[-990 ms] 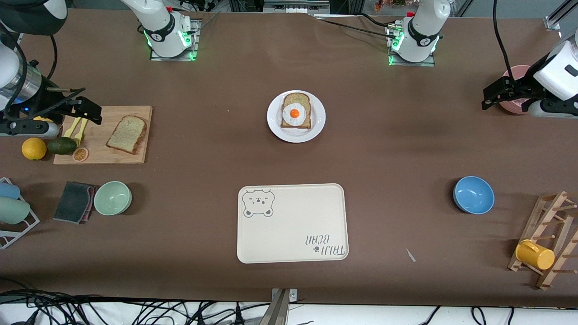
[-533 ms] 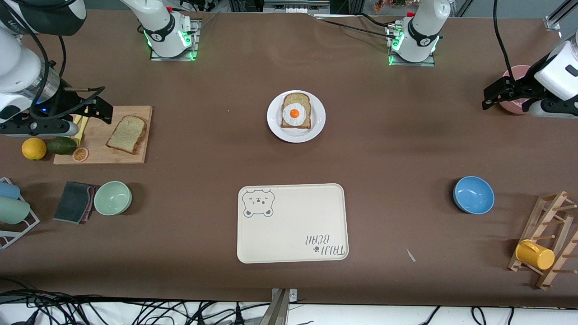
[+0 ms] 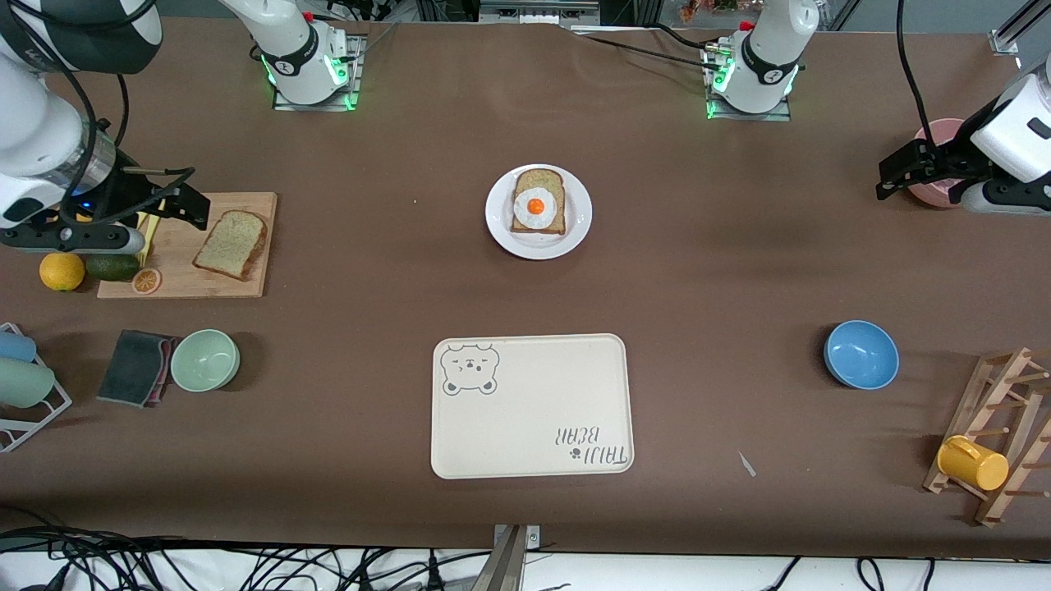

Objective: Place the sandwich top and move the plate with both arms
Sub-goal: 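Reach the right gripper down to the bread slice on the cutting board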

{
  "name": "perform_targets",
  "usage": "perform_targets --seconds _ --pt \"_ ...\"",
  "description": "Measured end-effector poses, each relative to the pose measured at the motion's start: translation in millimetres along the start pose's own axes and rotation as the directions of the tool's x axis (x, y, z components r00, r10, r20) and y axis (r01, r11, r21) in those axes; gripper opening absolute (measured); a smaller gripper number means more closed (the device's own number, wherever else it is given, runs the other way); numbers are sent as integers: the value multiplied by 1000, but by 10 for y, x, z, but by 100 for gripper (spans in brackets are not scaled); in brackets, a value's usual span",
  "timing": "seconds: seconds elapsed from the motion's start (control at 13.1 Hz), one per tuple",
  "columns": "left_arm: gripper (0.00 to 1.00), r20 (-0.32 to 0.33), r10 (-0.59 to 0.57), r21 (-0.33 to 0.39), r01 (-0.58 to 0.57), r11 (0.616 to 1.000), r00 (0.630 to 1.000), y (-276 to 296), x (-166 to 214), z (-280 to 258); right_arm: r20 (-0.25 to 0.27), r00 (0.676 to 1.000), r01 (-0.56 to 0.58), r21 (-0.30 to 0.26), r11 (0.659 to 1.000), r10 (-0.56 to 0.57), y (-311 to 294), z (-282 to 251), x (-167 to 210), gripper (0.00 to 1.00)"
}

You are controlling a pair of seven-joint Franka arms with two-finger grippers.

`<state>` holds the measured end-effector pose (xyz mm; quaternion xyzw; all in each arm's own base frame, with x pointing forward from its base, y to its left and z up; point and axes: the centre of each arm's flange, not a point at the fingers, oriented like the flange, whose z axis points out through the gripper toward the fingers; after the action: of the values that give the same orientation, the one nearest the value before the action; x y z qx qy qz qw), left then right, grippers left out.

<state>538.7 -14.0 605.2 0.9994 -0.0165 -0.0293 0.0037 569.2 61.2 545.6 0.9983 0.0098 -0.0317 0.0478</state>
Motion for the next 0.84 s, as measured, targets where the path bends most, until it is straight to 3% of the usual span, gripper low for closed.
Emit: perform_targets --seconds 0.3,0.84 --pt "100 0 0 0 0 1000 1000 0 0 0 -25 1000 -6 4 1000 6 -27 660 -150 100" --pt "100 0 0 0 0 1000 1000 0 0 0 19 994 -106 -53 993 107 -11 1853 -646 96"
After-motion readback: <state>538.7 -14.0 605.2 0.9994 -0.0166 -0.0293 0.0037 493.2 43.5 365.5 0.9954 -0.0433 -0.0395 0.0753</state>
